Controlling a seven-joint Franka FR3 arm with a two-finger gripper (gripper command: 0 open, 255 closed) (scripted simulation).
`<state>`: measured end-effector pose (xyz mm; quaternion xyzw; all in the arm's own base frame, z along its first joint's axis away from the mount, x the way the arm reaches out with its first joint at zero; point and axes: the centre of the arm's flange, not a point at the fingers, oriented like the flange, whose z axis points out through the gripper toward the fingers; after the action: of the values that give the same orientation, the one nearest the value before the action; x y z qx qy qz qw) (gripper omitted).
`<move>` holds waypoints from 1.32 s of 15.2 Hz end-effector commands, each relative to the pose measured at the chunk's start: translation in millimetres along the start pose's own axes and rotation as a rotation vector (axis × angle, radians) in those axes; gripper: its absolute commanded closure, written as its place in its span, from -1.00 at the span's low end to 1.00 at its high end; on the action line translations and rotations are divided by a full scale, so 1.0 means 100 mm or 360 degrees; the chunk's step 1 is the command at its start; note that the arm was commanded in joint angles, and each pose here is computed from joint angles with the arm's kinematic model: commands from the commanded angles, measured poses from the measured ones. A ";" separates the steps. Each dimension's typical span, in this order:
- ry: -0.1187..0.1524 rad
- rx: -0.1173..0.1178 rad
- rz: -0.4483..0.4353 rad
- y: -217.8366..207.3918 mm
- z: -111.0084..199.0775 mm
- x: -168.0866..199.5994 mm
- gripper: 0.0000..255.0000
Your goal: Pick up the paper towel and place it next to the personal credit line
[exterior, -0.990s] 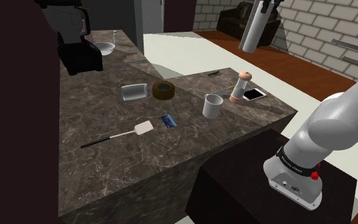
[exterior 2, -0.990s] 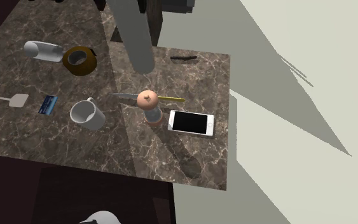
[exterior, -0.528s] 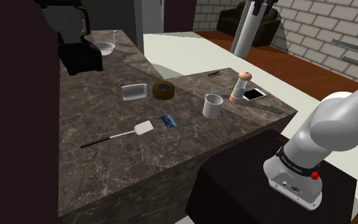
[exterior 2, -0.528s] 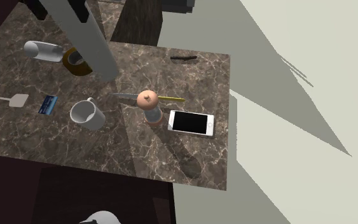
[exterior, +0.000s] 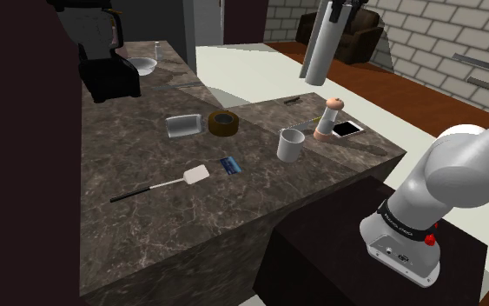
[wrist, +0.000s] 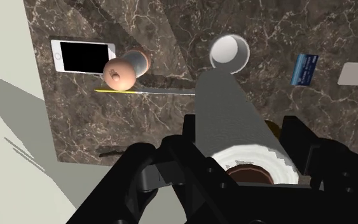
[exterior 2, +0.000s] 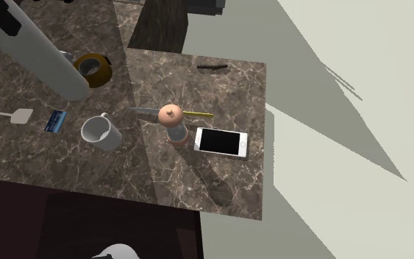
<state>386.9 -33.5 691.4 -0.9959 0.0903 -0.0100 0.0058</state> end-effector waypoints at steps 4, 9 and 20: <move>-0.0001 0.0000 0.0002 -0.64 0.01 -0.18 1.00; -0.0001 0.0000 0.0002 -1.28 0.01 -0.36 1.00; -0.0001 0.0000 0.0002 -2.12 0.23 -0.60 1.00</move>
<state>367.9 185.4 676.4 -0.9958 0.0908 -0.0097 0.0057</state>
